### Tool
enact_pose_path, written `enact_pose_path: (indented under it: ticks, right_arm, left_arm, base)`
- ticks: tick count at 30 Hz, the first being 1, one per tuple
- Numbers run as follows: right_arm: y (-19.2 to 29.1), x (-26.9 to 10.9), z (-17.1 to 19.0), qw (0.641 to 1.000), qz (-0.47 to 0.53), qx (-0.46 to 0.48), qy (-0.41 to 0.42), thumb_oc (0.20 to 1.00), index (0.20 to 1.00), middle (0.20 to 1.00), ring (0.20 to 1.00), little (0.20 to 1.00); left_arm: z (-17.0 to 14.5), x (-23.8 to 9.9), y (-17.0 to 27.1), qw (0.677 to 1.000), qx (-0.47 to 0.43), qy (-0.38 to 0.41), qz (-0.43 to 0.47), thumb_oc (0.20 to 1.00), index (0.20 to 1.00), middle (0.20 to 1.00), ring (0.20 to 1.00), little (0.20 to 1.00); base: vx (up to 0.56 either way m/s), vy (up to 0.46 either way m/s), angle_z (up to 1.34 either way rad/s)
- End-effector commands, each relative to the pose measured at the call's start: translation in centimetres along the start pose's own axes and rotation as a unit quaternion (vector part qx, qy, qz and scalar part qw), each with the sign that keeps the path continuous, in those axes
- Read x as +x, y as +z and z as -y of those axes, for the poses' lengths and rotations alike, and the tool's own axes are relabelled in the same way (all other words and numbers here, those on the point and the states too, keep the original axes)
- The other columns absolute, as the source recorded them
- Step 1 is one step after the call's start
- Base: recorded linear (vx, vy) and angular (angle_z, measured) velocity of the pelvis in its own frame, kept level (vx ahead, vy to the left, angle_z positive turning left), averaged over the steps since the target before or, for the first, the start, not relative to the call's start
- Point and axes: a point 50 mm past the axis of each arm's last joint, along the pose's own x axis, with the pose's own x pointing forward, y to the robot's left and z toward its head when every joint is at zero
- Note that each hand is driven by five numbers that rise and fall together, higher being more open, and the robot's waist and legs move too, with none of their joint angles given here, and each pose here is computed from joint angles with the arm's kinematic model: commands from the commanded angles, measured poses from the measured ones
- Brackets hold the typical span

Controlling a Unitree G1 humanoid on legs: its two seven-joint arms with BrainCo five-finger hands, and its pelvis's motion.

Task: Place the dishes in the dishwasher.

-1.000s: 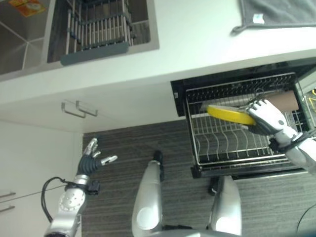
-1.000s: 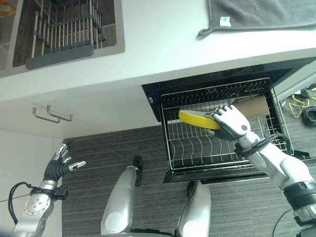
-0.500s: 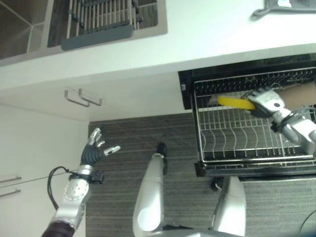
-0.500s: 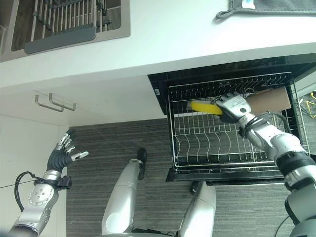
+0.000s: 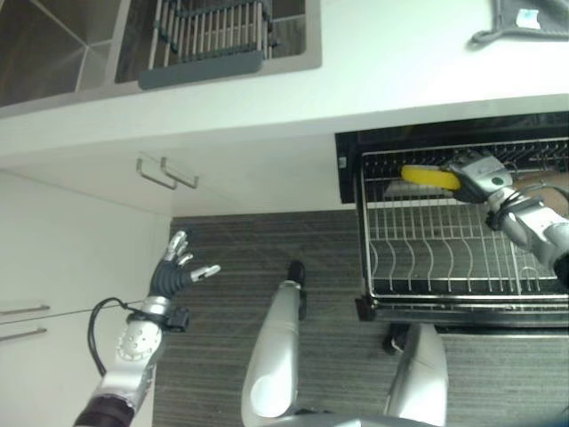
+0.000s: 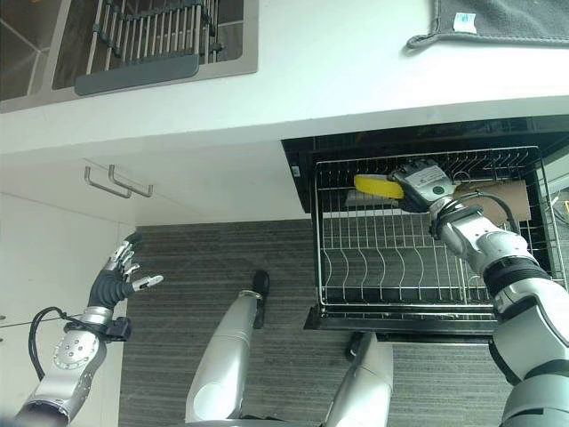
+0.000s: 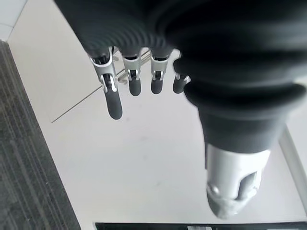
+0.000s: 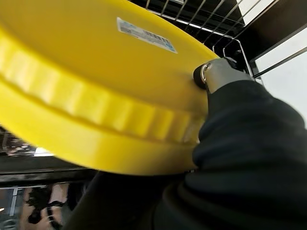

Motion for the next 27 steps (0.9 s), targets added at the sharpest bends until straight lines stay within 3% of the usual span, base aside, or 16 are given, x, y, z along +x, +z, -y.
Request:
enact_pose_path:
  ticks: [1, 2, 10, 17, 20, 22, 25, 27]
  right_arm:
    - [0.5, 0.2, -1.3, 0.998, -0.005, 0.026, 0.055, 0.762, 0.762, 0.762, 0.762, 0.762]
    - [0.9, 0.2, -1.5, 0.998, -0.002, 0.034, 0.061, 1.000, 1.000, 1.000, 1.000, 1.000]
    - [3.6, 2.1, -0.9, 0.988, 0.032, 0.131, 0.075, 1.000, 1.000, 1.000, 1.000, 1.000]
    - [3.6, 2.3, 0.2, 0.972, -0.010, 0.230, 0.051, 1.000, 1.000, 1.000, 1.000, 1.000]
    - [3.3, 1.9, 0.6, 0.949, -0.042, 0.310, 0.031, 1.000, 1.000, 1.000, 1.000, 1.000]
    - [2.8, 0.9, 0.6, 0.908, -0.091, 0.410, -0.008, 1.000, 1.000, 1.000, 1.000, 1.000]
    - [3.3, -1.4, -0.7, 0.799, -0.155, 0.578, -0.052, 1.000, 1.000, 1.000, 1.000, 1.000]
    - [4.2, -3.0, -2.4, 0.750, -0.196, 0.629, -0.049, 1.000, 1.000, 1.000, 1.000, 1.000]
  left_arm:
    - [-1.5, 0.8, 1.9, 0.998, 0.001, 0.022, 0.056, 1.000, 1.000, 1.000, 1.000, 1.000]
    - [-1.5, 0.8, 1.9, 0.998, 0.001, 0.021, 0.058, 1.000, 1.000, 1.000, 1.000, 1.000]
    - [-0.6, 1.4, 2.5, 0.998, -0.008, 0.023, 0.066, 1.000, 1.000, 1.000, 1.000, 1.000]
    - [-0.4, 1.1, 2.9, 0.997, -0.011, 0.026, 0.068, 1.000, 1.000, 1.000, 1.000, 1.000]
    - [-0.4, 0.8, 2.9, 0.997, -0.008, 0.033, 0.064, 1.000, 1.000, 1.000, 1.000, 1.000]
    - [-0.5, 0.3, 2.8, 0.997, -0.007, 0.045, 0.059, 1.000, 1.000, 1.000, 1.000, 1.000]
    - [-0.3, -0.5, 2.2, 0.997, -0.010, 0.068, 0.043, 1.000, 1.000, 1.000, 1.000, 1.000]
    - [-0.3, -1.0, 1.9, 0.996, -0.012, 0.079, 0.034, 1.000, 1.000, 1.000, 1.000, 1.000]
  base:
    - [-0.03, -0.012, 0.09]
    - [-0.03, -0.012, 0.08]
    - [-0.04, 0.027, -0.04]
    - [-0.02, 0.016, -0.04]
    - [0.01, 0.003, -0.02]
    - [0.04, 0.025, -0.06]
    - [0.07, 0.045, -0.05]
    - [0.08, 0.040, -0.16]
